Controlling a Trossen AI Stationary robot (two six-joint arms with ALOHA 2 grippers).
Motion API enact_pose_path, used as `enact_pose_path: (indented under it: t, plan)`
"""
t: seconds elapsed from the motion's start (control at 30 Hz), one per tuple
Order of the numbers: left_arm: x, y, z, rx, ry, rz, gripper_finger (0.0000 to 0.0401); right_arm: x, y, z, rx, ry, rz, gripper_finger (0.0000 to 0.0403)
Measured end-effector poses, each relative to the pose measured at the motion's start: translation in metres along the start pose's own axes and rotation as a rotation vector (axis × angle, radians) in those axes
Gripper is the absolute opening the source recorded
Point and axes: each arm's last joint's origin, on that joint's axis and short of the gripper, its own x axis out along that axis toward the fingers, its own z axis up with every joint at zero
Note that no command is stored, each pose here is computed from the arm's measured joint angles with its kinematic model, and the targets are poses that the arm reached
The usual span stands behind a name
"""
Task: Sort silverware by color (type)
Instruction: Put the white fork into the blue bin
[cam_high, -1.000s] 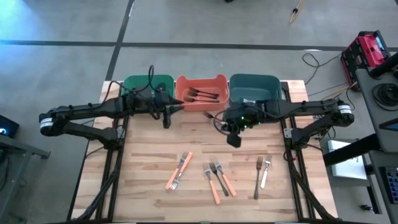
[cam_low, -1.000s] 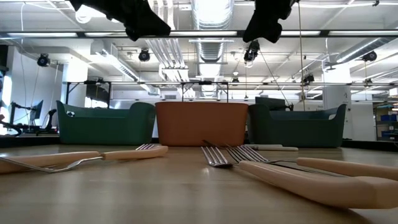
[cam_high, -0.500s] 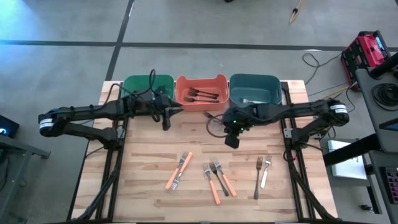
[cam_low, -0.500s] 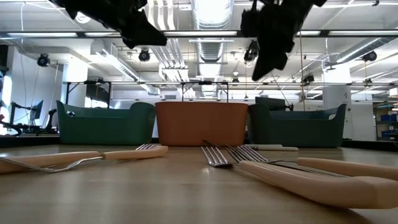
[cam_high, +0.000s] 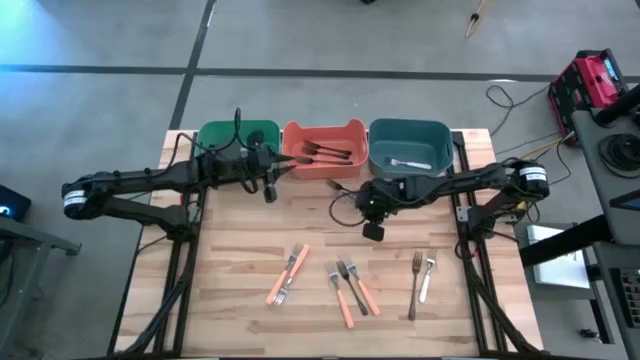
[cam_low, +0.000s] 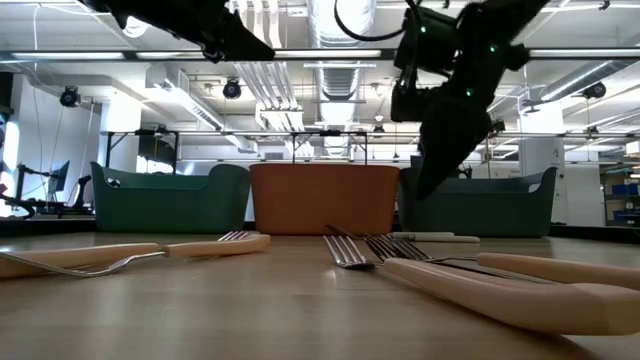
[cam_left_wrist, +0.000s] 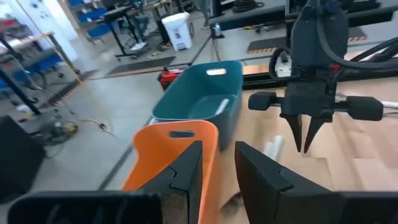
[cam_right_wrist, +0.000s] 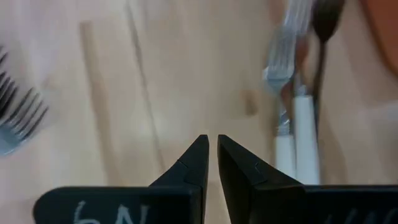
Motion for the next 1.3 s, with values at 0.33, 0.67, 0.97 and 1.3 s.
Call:
enact_pose_path:
  t: [0.33,0.67,0.97,1.3]
  plan:
    - [0.001,0.008,-0.003,0.081,0.018,0.045,0.0077,0.006,-0.024,-0.009,0.031,-0.025,-0.088,0.0027]
    - [-0.003,0.063,-0.02,0.14,0.013,0.045,0.0077,0.005,-0.049,0.0,0.099,-0.123,-0.126,0.0027]
    - [-0.011,0.093,-0.037,0.058,0.061,0.153,0.0077,-0.001,-0.067,0.002,0.259,-0.168,0.092,0.0027]
    - [-0.012,0.09,-0.022,-0.16,-0.117,0.058,0.0077,-0.034,-0.096,0.02,0.229,-0.3,0.199,0.0027]
